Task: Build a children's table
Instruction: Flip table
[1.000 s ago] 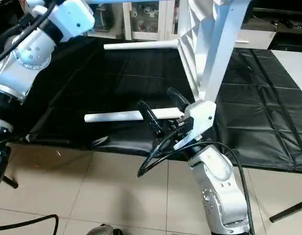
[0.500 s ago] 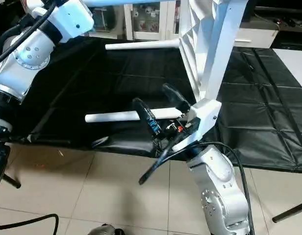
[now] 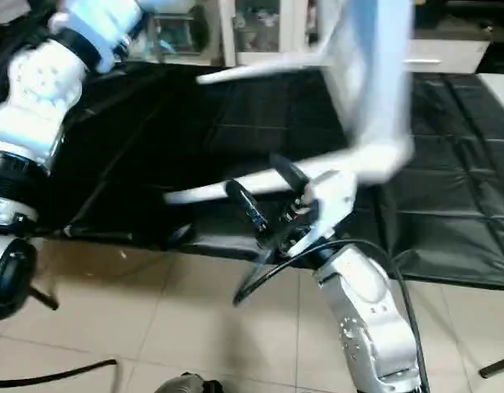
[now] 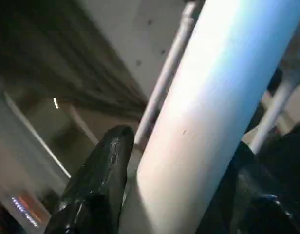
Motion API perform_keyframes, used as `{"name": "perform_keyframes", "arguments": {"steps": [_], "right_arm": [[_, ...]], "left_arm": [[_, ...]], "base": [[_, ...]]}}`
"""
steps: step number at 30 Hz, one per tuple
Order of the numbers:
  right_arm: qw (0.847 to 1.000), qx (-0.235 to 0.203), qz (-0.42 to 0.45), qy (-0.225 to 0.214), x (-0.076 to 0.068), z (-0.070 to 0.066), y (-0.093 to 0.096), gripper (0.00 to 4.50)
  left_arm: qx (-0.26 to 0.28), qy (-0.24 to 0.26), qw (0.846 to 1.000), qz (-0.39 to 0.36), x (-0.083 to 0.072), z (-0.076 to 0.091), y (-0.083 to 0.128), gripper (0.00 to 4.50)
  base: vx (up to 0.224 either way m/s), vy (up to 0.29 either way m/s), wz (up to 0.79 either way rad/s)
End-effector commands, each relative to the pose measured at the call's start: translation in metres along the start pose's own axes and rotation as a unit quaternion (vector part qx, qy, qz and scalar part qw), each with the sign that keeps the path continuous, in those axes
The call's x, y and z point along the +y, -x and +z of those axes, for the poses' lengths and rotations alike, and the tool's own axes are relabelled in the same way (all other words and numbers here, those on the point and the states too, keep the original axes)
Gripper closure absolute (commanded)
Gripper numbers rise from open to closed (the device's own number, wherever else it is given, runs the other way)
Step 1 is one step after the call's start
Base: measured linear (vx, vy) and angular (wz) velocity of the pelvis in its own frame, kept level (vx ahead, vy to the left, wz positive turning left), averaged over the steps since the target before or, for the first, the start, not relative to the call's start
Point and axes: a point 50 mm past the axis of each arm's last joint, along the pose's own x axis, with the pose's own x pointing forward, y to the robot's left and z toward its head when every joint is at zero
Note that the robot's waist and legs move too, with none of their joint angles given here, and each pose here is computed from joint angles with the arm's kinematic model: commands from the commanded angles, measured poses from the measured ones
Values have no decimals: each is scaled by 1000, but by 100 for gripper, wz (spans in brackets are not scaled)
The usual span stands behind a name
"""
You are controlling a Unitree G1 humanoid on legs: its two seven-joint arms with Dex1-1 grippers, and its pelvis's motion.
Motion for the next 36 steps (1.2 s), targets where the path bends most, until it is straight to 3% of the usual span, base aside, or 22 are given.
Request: {"name": "perform_keyframes", "arguments": {"steps": [1,6,11,36], "right_arm": [[1000,20,-16,3,-4,-3,0,0],[995,10,-102,-13,-23,-1,1,0],[975,-31,-210,-57,-50,10,3,0],[975,-31,-210,-57,-50,10,3,0]], "left_arm": [[-50,121,987,96,30,17,3,224],[-50,141,984,97,29,18,10,229],[-41,158,982,97,23,11,20,238],[-41,158,982,97,23,11,20,249]], "base": [[0,0,0],[0,0,0],[0,0,0],[0,0,0]]}}
